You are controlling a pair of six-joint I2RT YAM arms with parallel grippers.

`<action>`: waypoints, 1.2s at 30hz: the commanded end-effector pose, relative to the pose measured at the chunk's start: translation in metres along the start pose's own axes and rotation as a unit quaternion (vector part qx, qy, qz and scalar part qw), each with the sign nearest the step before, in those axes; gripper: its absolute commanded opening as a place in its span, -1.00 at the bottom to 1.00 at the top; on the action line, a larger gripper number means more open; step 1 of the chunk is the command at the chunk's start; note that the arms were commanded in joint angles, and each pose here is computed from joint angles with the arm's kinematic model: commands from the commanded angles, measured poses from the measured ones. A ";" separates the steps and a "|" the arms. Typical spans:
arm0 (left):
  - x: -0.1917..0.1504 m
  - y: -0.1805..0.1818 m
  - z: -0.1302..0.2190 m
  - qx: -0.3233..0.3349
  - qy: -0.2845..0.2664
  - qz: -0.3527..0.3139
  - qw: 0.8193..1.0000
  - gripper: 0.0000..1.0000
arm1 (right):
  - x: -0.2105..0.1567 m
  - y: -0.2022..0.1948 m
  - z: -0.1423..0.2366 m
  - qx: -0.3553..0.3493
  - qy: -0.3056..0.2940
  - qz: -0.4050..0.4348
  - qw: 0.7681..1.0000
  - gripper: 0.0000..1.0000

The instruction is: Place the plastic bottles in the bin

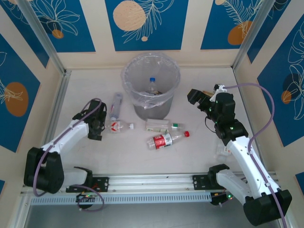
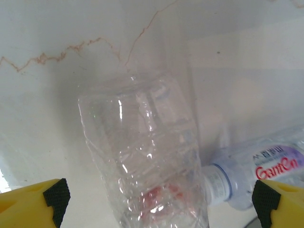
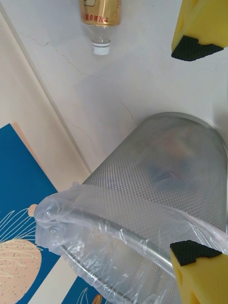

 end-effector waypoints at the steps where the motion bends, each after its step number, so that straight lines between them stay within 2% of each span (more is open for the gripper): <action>1: -0.006 0.001 -0.002 0.056 0.043 0.102 0.992 0.99 | 0.005 -0.002 0.004 -0.003 -0.024 -0.010 1.000 1.00; 6: -0.007 -0.002 -0.014 0.092 0.042 0.092 0.991 0.99 | 0.004 -0.005 0.008 -0.015 -0.020 -0.007 1.000 1.00; 18: 0.001 0.013 -0.035 0.157 -0.011 0.094 0.983 0.99 | 0.002 -0.010 0.014 -0.031 -0.017 -0.003 0.999 0.99; 26: 0.013 0.021 -0.041 0.159 -0.061 0.078 0.982 0.86 | 0.000 -0.013 0.016 -0.042 -0.014 -0.002 0.999 0.99; 36: 0.016 0.023 -0.051 0.167 -0.078 0.058 0.981 0.48 | -0.001 -0.014 0.015 -0.041 -0.015 -0.006 0.999 0.99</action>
Point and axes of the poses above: each hand's point on the last joint's axis, 136 mm out from that joint toward the fingers, its own z axis back along the fingers, its own y axis along the line the jaws close on, x = y × z, the point moved 5 cm from there along z, back along the fingers, and after that the axes turned 2 degrees about z, right-handed, at the moved point
